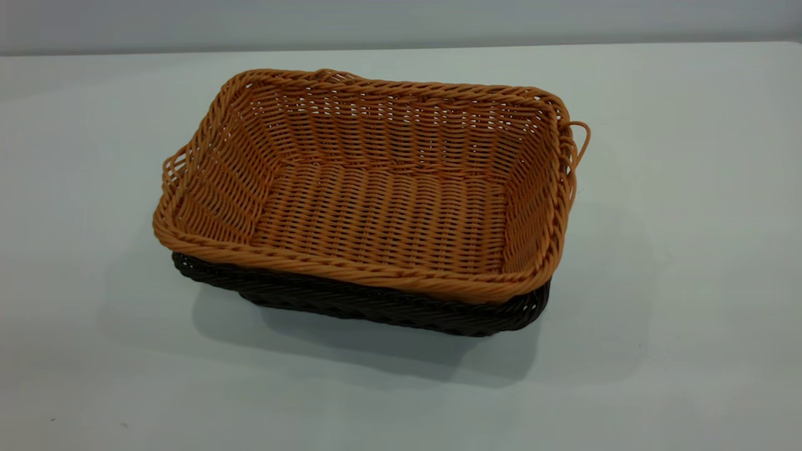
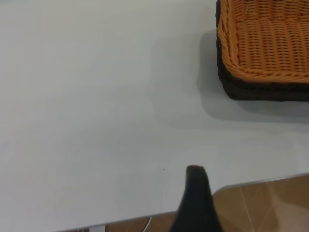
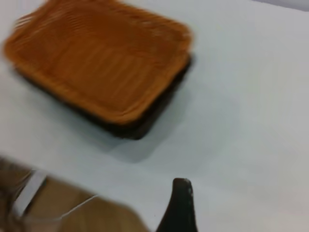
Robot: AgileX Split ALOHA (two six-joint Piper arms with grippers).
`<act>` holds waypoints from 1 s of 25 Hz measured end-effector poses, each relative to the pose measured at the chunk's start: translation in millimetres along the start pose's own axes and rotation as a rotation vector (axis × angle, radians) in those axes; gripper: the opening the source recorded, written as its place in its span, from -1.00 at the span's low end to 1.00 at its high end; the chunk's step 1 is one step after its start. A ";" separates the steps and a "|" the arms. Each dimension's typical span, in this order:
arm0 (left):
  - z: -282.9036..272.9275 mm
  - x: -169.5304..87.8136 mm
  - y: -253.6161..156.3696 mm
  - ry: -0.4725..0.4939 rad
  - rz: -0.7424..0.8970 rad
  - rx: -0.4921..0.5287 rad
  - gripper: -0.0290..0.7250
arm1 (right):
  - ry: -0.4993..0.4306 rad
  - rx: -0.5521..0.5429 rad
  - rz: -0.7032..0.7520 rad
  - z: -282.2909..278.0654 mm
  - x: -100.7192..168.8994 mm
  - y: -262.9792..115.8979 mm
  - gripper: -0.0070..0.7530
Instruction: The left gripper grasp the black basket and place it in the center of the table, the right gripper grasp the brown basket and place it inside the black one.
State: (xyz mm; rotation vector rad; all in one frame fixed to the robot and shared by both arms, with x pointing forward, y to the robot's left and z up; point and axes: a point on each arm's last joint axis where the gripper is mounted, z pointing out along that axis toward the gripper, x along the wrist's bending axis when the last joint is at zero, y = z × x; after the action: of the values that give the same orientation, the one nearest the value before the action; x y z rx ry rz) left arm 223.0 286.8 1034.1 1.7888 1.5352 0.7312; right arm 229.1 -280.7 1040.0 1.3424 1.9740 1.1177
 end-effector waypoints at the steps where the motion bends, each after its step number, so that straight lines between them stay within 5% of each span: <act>1: 0.0 0.0 0.0 0.000 -0.002 0.000 0.43 | -0.037 -0.004 0.023 0.6 0.1 0.3 0.55; 10: 0.0 0.1 0.1 0.001 -0.002 -0.001 0.43 | -0.294 -0.035 0.185 4.4 1.5 2.4 0.55; 17: 0.0 0.1 0.1 0.001 -0.002 -0.001 0.43 | -0.336 -0.028 0.245 2.4 -4.0 -0.2 0.55; 25: 0.0 0.1 0.1 0.001 -0.002 -0.001 0.43 | -0.227 -0.019 0.197 -1.0 -8.0 -2.6 0.55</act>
State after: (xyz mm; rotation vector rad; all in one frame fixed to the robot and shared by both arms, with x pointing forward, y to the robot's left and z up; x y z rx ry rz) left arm 223.1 286.9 1034.1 1.7862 1.5369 0.7317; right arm 230.1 -288.9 1038.0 1.6044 1.6943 1.0164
